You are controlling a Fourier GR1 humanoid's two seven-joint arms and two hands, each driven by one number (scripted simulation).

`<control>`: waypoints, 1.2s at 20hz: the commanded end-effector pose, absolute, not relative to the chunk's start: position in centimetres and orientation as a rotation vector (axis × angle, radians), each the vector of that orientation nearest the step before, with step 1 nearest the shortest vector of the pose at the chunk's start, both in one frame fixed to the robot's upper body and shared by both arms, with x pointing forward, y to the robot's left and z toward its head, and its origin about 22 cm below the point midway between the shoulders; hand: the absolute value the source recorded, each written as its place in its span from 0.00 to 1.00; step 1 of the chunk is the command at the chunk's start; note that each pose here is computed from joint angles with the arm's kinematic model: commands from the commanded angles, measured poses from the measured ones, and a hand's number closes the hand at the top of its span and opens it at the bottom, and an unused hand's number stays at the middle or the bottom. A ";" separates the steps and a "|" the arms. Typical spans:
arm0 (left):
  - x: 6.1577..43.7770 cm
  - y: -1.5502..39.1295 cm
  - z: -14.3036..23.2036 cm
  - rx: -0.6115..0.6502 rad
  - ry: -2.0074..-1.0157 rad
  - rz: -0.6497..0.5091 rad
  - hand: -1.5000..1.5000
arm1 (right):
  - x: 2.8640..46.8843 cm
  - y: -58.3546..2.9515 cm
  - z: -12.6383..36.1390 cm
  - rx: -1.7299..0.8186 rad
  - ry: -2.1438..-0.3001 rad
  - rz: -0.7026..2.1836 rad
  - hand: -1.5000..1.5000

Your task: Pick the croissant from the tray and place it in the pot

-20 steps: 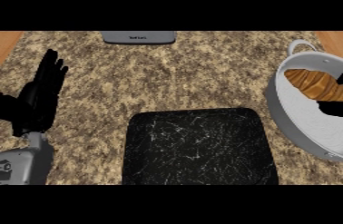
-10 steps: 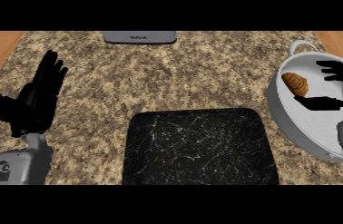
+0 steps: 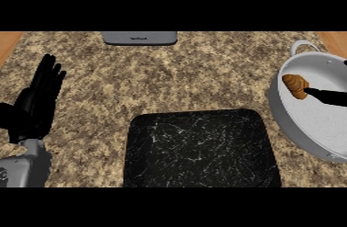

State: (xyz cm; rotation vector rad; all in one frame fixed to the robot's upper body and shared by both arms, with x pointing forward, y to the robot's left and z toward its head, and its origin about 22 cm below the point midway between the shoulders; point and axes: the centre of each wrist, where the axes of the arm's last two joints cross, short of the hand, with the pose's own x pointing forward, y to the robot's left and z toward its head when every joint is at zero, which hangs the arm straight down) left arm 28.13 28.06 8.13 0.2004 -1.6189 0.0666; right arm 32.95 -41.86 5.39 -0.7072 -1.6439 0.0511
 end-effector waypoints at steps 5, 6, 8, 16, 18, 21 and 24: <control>28.9 27.5 8.0 0.211 -1.616 0.070 0.50 | 29.0 -48.7 7.4 -0.620 -1.706 -0.125 0.00; 28.0 29.3 8.8 0.190 -1.596 0.065 0.50 | 27.5 -50.3 6.7 -0.612 -1.704 -0.123 0.00; 29.3 28.0 8.2 0.211 -1.608 0.082 0.50 | 26.2 -52.0 8.8 -0.598 -1.700 -0.113 0.00; 27.9 29.3 9.1 0.206 -1.608 0.077 0.50 | 20.7 -57.8 8.7 -0.577 -1.699 -0.100 0.00; 27.7 28.2 8.0 0.203 -1.624 0.071 0.50 | 21.1 -58.0 9.3 -0.573 -1.692 -0.080 0.00; 28.0 27.9 9.4 0.193 -1.612 0.067 0.50 | 18.1 -60.0 8.6 -0.576 -1.698 -0.079 0.00; 27.3 27.5 7.3 0.173 -1.615 0.052 0.50 | 17.4 -60.1 7.1 -0.582 -1.674 -0.085 0.00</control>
